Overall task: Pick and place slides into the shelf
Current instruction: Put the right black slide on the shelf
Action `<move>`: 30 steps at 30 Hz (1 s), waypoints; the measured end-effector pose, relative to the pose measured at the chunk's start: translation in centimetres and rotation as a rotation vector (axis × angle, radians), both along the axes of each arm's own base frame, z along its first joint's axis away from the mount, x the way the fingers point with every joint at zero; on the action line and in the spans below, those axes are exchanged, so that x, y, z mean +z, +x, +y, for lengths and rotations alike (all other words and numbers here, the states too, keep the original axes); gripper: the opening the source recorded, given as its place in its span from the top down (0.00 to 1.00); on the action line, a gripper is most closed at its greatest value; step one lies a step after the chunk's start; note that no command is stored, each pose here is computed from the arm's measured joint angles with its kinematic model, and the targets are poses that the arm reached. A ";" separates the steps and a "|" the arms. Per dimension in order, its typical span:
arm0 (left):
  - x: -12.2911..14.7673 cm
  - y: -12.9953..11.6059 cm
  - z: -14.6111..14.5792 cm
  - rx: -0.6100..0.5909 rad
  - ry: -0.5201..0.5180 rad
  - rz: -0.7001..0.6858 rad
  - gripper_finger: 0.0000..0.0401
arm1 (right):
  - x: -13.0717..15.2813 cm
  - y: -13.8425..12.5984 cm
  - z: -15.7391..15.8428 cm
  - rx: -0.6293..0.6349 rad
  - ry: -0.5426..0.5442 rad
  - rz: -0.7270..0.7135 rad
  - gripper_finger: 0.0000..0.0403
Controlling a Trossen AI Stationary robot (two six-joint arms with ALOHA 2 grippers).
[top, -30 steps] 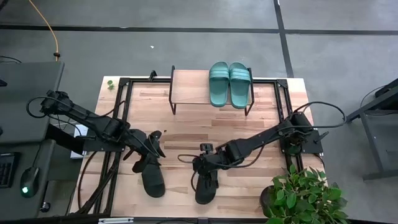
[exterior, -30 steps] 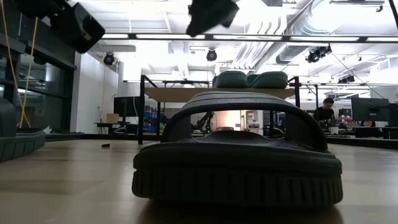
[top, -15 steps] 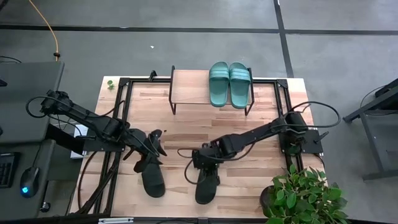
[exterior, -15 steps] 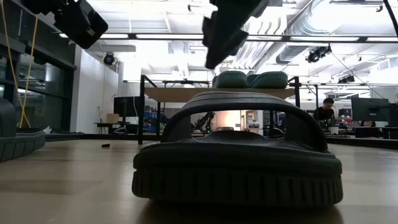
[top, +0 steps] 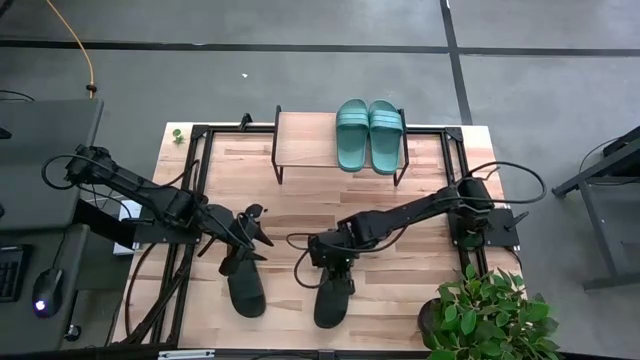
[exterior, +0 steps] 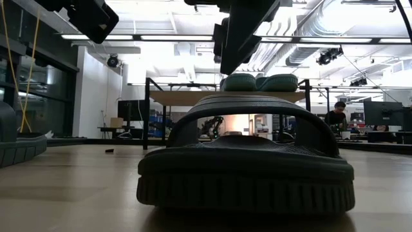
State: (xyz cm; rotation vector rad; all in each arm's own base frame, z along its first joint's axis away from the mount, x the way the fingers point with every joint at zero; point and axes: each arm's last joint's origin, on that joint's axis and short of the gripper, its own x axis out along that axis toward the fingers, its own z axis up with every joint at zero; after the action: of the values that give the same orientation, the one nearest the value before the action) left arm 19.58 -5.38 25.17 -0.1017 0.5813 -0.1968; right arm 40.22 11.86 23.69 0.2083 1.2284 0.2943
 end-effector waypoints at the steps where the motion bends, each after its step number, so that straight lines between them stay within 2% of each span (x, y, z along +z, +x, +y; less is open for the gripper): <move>1: 0.0 0.0 0.0 0.000 0.000 0.000 0.54 | -0.2 0.1 0.0 0.001 0.003 0.007 0.59; 17: 0.0 0.0 0.0 0.000 -0.001 -0.002 0.54 | -2.1 1.0 1.0 0.043 0.100 0.034 0.59; 30: 0.1 0.0 0.0 -0.001 -0.003 -0.008 0.54 | -3.7 1.4 1.5 0.053 0.099 0.060 0.59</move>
State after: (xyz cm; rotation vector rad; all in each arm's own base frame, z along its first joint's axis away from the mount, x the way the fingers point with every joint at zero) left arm 19.61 -5.40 25.24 -0.1037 0.5732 -0.1987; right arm 41.57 13.40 20.01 0.2719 1.2811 0.3978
